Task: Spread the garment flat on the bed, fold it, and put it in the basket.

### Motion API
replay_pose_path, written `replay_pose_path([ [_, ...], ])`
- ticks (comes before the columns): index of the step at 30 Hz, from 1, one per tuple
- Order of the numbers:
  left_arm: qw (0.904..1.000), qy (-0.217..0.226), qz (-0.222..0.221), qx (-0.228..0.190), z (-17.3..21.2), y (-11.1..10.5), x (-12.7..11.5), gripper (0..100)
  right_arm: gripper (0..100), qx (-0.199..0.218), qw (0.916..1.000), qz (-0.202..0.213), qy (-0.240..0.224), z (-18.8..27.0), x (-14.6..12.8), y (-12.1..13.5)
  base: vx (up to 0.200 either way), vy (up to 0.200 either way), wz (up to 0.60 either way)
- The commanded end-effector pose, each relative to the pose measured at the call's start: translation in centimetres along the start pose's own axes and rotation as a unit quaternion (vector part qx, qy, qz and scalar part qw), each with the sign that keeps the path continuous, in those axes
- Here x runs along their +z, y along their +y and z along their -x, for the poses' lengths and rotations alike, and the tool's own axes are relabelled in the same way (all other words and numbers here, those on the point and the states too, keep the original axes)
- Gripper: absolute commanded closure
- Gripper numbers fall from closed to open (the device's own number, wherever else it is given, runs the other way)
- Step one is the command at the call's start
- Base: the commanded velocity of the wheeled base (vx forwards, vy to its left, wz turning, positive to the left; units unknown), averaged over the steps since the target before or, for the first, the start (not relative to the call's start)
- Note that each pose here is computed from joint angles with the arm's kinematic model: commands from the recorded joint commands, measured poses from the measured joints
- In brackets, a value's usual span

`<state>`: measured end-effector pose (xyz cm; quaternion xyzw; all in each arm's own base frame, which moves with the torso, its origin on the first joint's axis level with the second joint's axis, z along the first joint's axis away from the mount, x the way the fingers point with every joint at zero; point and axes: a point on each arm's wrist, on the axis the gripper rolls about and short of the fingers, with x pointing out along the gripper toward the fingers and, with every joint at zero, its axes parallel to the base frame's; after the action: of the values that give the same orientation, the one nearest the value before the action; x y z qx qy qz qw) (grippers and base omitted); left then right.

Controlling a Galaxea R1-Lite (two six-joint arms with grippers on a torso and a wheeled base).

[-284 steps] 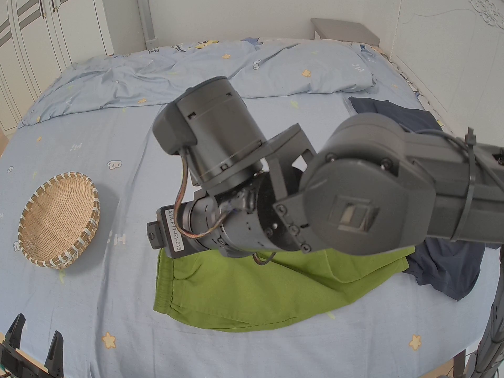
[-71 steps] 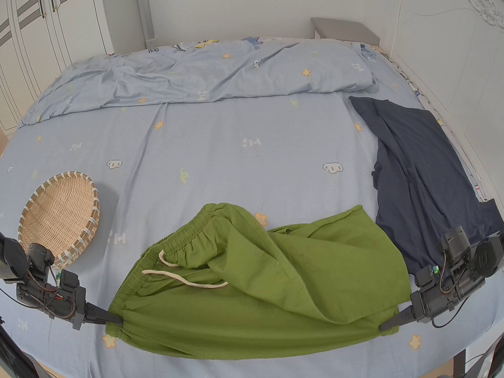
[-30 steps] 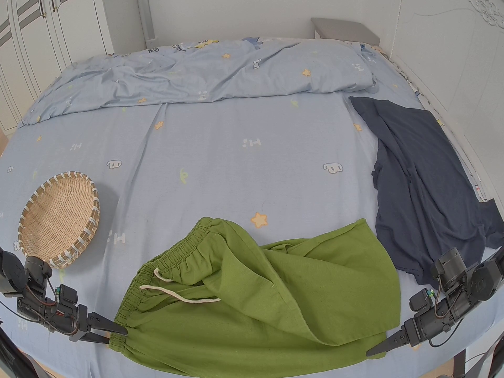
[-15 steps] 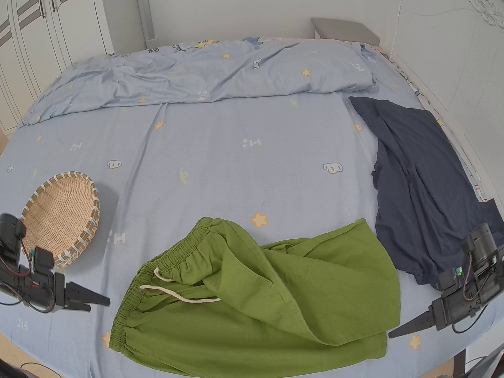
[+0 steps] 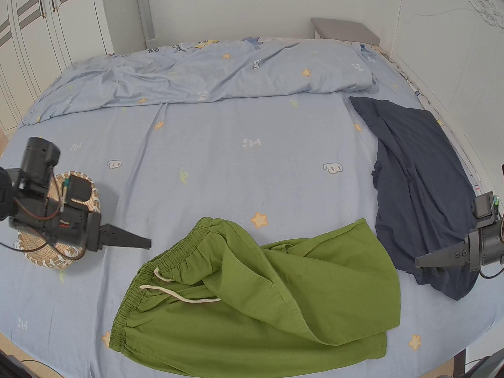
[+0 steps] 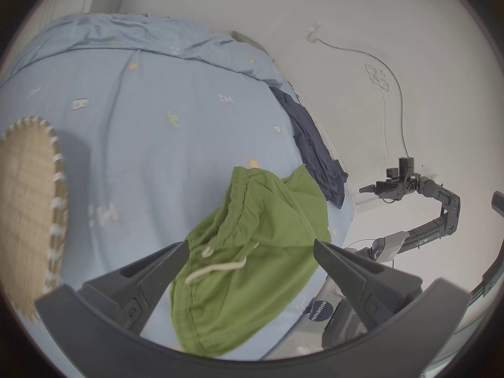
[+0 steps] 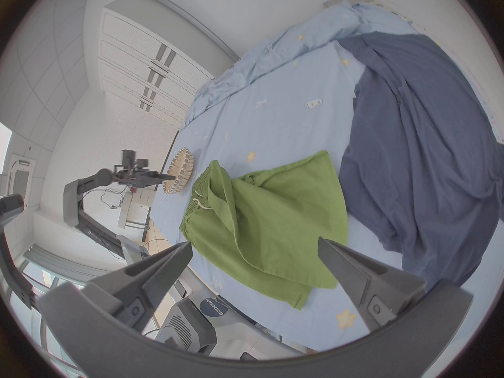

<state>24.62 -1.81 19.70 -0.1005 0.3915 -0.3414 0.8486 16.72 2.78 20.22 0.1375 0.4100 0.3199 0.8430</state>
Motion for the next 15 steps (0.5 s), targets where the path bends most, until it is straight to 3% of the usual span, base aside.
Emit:
replay_pose_path([
  [1, 0.9977, 0.048, -0.011, -0.046, -10.3, 4.3, 2.5, 0, 0, 0.016, 0.9990, 0.040, -0.010, 0.2, 0.9, 1.6, 0.000, 0.000, 0.00],
  [6, 0.9963, 0.024, -0.027, -0.078, -11.6, 5.0, 4.6, 0, 0, 0.025, 0.9984, 0.050, -0.006, -0.3, 0.4, 1.9, 0.000, 0.000, 0.00],
  [15, 0.9944, 0.031, -0.022, -0.098, -14.8, 5.4, 5.4, 0, 0, 0.024, 0.9979, 0.058, -0.017, -0.8, 0.1, 1.6, 0.000, 0.000, 0.00],
])
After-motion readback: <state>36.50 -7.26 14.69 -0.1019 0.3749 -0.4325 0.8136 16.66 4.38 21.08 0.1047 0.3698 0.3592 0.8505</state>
